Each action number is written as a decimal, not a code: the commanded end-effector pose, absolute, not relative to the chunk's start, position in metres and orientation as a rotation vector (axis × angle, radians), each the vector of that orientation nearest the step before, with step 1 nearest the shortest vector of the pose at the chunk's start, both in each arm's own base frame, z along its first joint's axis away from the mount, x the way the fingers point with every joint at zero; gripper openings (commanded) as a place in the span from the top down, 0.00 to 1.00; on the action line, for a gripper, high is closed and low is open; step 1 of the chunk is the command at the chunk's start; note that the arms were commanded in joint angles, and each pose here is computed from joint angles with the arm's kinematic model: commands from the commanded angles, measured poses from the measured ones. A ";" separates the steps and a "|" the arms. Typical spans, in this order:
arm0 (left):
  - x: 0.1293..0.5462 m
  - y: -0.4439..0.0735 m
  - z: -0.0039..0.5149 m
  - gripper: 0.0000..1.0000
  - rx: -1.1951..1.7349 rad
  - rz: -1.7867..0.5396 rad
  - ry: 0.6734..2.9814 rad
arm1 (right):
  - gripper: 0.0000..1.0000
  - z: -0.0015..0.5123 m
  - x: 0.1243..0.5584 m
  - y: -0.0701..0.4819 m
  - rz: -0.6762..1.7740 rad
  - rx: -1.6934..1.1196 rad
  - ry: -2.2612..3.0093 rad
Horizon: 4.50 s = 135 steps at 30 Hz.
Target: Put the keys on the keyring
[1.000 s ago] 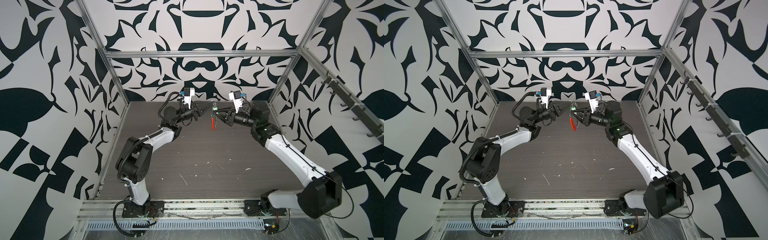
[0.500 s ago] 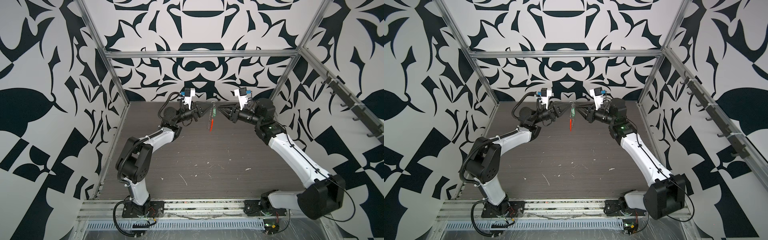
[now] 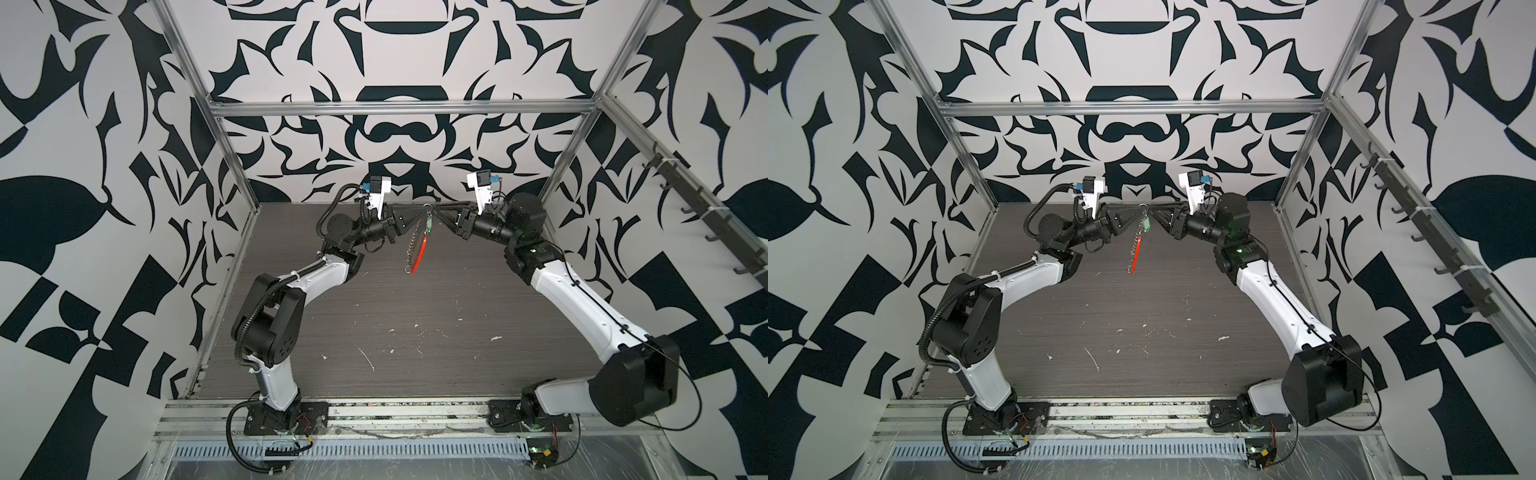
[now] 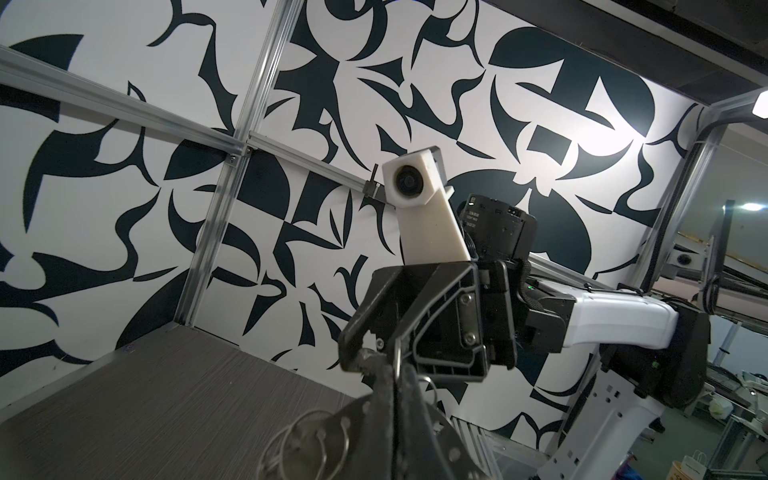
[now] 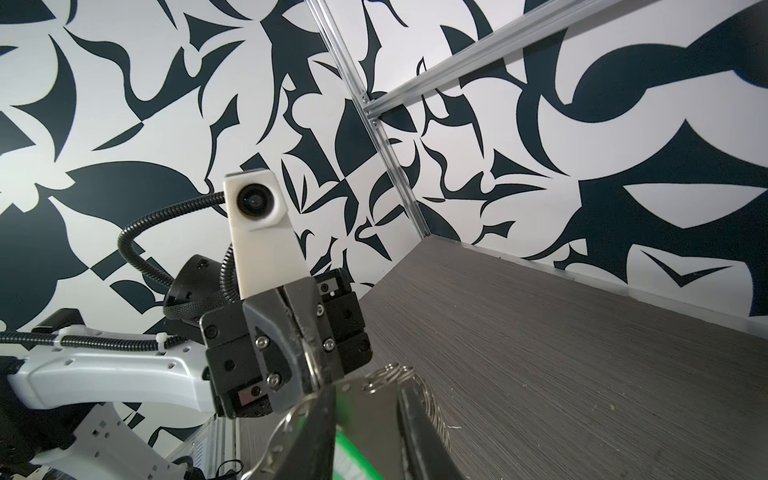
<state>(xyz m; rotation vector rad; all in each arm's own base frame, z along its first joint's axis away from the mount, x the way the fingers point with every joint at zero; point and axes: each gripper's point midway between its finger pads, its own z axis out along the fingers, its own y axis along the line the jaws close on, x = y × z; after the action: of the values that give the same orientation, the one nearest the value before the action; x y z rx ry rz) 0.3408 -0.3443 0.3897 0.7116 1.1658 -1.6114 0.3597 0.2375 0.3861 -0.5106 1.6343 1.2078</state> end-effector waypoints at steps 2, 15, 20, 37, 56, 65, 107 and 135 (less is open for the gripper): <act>0.332 -0.341 0.404 1.00 0.736 -1.611 1.088 | 0.70 0.431 0.346 0.233 1.187 -0.557 1.492; 0.333 -0.343 0.406 1.00 0.745 -1.631 1.090 | 0.74 0.427 0.353 0.242 1.273 -0.564 1.505; 0.332 -0.345 0.406 1.00 0.748 -1.637 1.090 | 0.80 0.426 0.355 0.247 1.330 -0.564 1.500; 0.333 -0.342 0.411 1.00 0.732 -1.634 1.060 | 0.78 0.418 0.352 0.250 1.409 -0.555 1.508; 0.334 -0.341 0.412 1.00 0.717 -1.627 1.052 | 0.85 0.417 0.347 0.249 1.433 -0.551 1.506; 0.335 -0.343 0.411 1.00 0.719 -1.630 1.056 | 0.86 0.420 0.345 0.260 1.485 -0.575 1.491; 0.331 -0.324 0.401 0.70 0.962 -1.583 1.309 | 1.00 0.425 0.332 0.263 1.299 -0.710 1.431; 0.330 -0.339 0.397 0.89 0.983 -1.658 1.312 | 1.00 0.431 0.330 0.265 1.302 -0.708 1.418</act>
<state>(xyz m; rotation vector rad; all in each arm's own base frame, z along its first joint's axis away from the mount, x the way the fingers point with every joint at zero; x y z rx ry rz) 0.3340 -0.3360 0.3872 0.9442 1.3630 -1.6573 0.3417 0.2652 0.3900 -0.6482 1.5630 1.3287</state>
